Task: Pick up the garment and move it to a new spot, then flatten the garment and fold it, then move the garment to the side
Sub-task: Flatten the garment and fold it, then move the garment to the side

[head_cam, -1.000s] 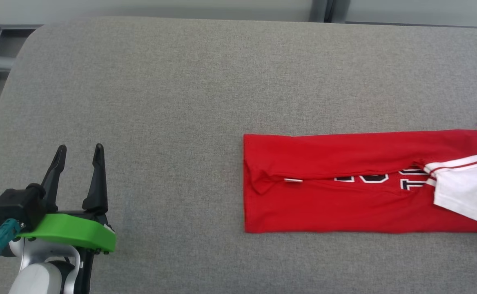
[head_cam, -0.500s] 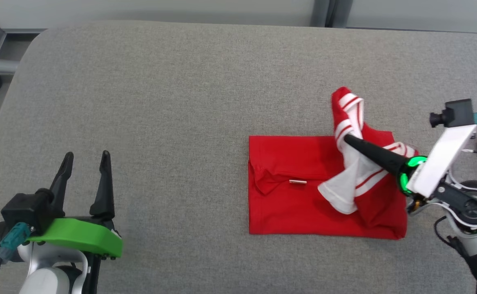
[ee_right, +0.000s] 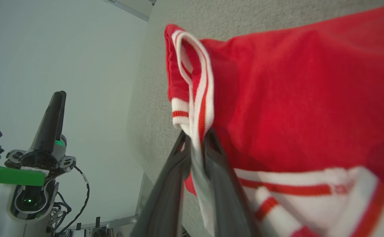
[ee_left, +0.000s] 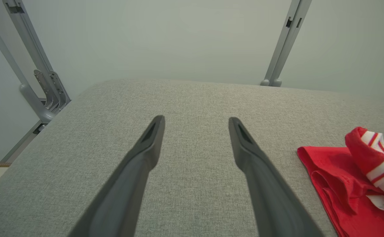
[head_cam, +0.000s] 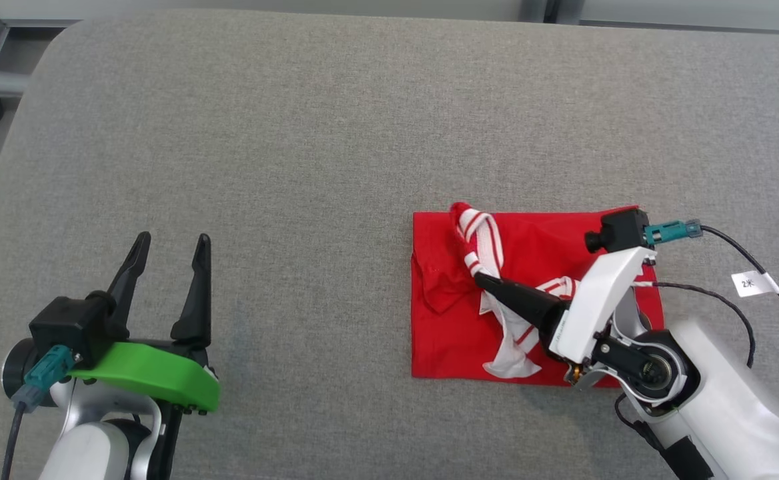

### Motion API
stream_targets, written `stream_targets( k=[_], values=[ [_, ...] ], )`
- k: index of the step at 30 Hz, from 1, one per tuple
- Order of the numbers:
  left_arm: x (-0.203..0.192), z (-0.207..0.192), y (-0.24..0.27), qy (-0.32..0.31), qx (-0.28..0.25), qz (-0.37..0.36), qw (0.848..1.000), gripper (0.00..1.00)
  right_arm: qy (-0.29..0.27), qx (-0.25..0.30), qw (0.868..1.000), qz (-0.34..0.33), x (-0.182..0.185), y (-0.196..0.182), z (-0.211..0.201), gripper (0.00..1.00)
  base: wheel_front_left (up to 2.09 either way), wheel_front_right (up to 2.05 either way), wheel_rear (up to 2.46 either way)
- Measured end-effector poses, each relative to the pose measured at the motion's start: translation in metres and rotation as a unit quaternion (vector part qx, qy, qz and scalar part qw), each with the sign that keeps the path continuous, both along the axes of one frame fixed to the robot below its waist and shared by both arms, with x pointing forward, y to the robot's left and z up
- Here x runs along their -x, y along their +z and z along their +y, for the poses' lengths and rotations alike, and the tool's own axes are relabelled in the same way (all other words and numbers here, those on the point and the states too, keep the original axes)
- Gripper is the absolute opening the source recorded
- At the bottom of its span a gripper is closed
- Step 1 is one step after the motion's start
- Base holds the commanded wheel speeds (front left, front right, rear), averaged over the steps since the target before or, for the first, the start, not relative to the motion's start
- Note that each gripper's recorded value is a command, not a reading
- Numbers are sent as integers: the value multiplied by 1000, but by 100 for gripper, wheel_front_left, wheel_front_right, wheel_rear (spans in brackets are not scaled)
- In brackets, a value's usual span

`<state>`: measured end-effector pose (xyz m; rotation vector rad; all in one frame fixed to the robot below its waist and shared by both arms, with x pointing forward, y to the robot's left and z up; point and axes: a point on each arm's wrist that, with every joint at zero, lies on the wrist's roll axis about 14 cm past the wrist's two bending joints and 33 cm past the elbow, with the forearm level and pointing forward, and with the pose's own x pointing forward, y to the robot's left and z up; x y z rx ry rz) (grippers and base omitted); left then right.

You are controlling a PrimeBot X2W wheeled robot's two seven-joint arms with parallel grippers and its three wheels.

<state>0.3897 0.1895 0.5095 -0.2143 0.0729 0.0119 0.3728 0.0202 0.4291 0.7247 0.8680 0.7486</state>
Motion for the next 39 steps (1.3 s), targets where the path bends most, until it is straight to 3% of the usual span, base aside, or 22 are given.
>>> stream_targets(
  k=[1,5,10,12,15,19,25,32,39],
  values=[
    [0,1,-1,1,0,1,1000,100,3,1,1000,0,0,0,3,100,0,0,0],
    [-3,4,-3,6,-1,3,1000,100,20,-26,999,-24,-2,21,28,100,0,0,0],
    [-6,1,-5,0,0,5,1000,100,-2,-103,992,-66,-14,70,52,100,0,0,0],
    [-6,-2,-3,-3,1,2,1000,100,-11,-110,990,-85,-18,81,49,100,0,0,0],
    [-6,-5,1,-8,3,-4,1000,100,-32,-77,990,-118,-29,80,26,100,0,0,0],
    [-5,-6,3,-7,6,-6,1000,100,-85,24,986,-141,-55,54,-38,100,0,0,0],
    [0,0,-3,4,8,4,1000,100,-133,128,980,-80,-44,-3,-110,100,0,0,0],
    [-1,-4,-6,2,14,6,1000,100,-127,174,976,3,-5,-52,-137,100,0,0,0],
    [-1,-5,-12,4,19,15,1000,100,-123,157,979,37,-4,-62,-133,100,0,0,0]
  ],
)
